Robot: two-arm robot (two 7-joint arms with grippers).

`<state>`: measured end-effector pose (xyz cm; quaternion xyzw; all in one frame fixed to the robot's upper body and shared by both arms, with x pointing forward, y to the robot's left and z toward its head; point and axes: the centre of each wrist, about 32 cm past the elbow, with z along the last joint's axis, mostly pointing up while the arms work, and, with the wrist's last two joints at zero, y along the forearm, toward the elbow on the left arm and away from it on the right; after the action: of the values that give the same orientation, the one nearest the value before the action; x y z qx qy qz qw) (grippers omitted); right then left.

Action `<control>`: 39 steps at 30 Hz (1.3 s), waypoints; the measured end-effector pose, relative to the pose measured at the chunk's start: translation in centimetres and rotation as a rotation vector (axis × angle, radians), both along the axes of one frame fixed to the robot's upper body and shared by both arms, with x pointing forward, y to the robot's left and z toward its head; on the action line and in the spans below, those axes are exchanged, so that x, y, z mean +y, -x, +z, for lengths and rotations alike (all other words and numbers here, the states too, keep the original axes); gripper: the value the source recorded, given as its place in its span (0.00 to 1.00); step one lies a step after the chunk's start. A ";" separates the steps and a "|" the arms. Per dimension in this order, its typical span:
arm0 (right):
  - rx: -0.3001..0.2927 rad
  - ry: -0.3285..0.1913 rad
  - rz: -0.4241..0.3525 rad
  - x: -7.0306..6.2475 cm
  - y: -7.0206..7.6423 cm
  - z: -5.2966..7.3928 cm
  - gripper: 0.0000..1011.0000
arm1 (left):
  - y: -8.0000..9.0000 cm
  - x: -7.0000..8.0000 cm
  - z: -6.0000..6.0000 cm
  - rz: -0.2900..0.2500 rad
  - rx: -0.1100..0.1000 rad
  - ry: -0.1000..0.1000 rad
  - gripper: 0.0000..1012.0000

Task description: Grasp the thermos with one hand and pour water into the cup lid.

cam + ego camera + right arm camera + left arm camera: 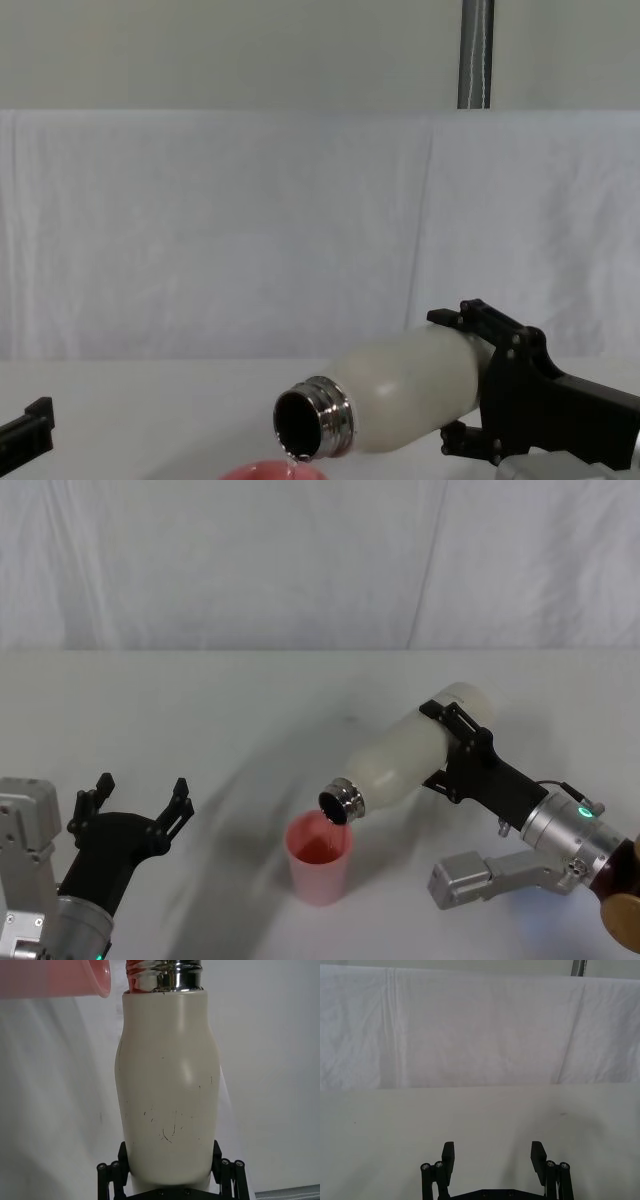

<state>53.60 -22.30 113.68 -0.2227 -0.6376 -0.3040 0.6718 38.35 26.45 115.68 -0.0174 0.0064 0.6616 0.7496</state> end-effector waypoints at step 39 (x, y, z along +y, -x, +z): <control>-0.008 0.007 0.004 -0.1 -0.2 0.0 0.94 | 0.0 0.0 0.0 0.000 0.000 0.000 0.99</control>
<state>53.84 -22.40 113.67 -0.2229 -0.6418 -0.3013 0.6691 38.35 26.45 115.68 -0.0174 0.0064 0.6616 0.7496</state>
